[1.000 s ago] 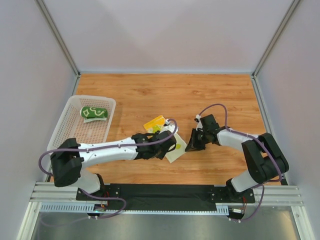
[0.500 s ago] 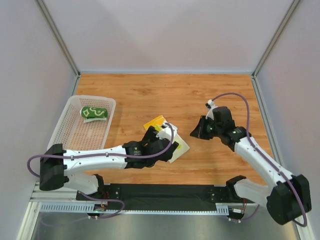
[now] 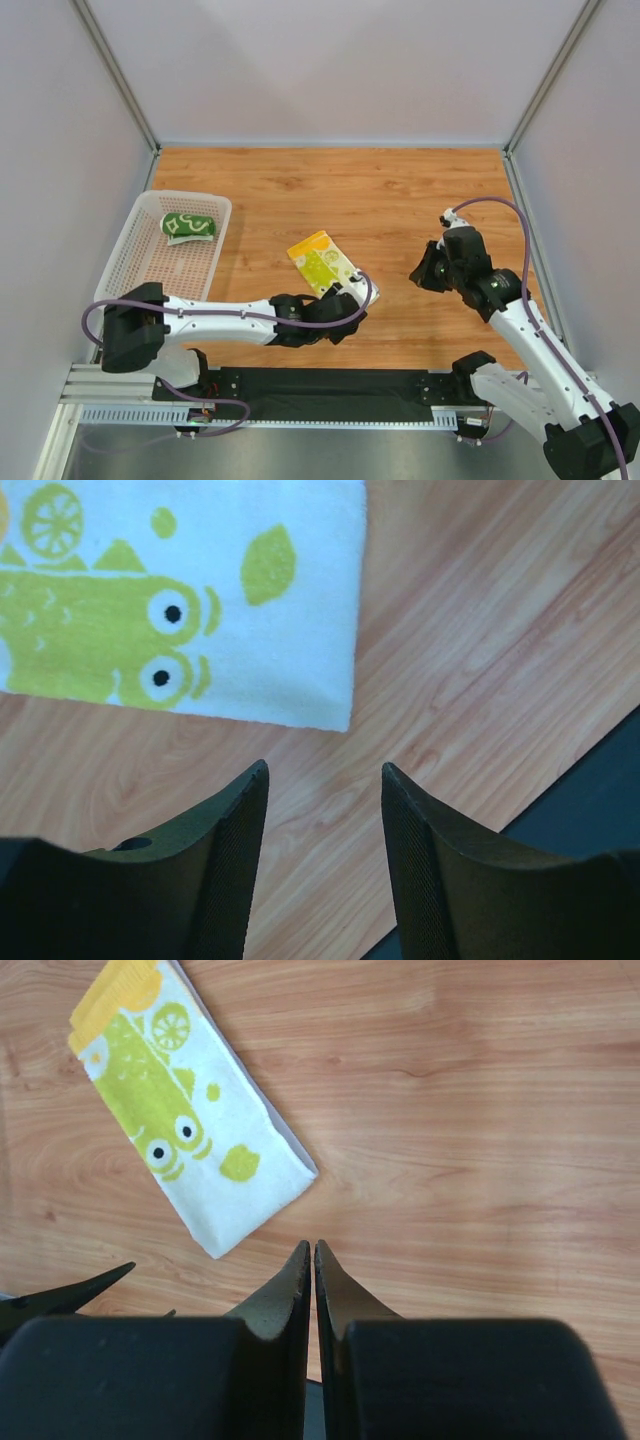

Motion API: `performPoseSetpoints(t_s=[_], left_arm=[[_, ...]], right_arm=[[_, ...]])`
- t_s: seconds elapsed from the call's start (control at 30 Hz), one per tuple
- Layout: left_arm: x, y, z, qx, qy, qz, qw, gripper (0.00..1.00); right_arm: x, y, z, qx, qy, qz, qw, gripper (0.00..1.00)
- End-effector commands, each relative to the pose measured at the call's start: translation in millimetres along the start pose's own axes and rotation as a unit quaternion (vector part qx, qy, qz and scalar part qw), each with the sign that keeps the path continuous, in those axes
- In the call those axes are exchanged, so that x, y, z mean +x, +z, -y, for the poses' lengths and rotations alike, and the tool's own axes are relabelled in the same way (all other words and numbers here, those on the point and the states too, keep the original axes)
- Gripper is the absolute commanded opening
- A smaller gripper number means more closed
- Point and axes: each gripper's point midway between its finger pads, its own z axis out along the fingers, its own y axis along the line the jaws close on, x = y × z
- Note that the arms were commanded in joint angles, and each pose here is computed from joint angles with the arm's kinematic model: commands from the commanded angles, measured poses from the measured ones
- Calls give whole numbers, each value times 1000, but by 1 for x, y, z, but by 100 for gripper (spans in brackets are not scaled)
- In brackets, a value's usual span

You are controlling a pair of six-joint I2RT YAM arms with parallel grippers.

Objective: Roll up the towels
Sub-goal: Roll the towel

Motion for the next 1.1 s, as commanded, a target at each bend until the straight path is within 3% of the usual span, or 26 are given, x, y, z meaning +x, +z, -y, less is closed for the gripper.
performPoseSetpoints(t_s=[0.0, 0.47, 0.93, 1.07], left_arm=[[-4, 6, 24, 56, 10, 7, 998, 56], [19, 45, 28, 21, 36, -42, 998, 56], [-14, 23, 25, 22, 55, -12, 998, 57], [-6, 33, 23, 14, 67, -28, 997, 59]], right_arm=[[-3, -7, 10, 27, 1, 9, 1000, 5], [1, -6, 6, 16, -3, -9, 1000, 5], [2, -3, 0, 2, -3, -15, 1000, 4], [2, -1, -4, -8, 1, -19, 1000, 4]])
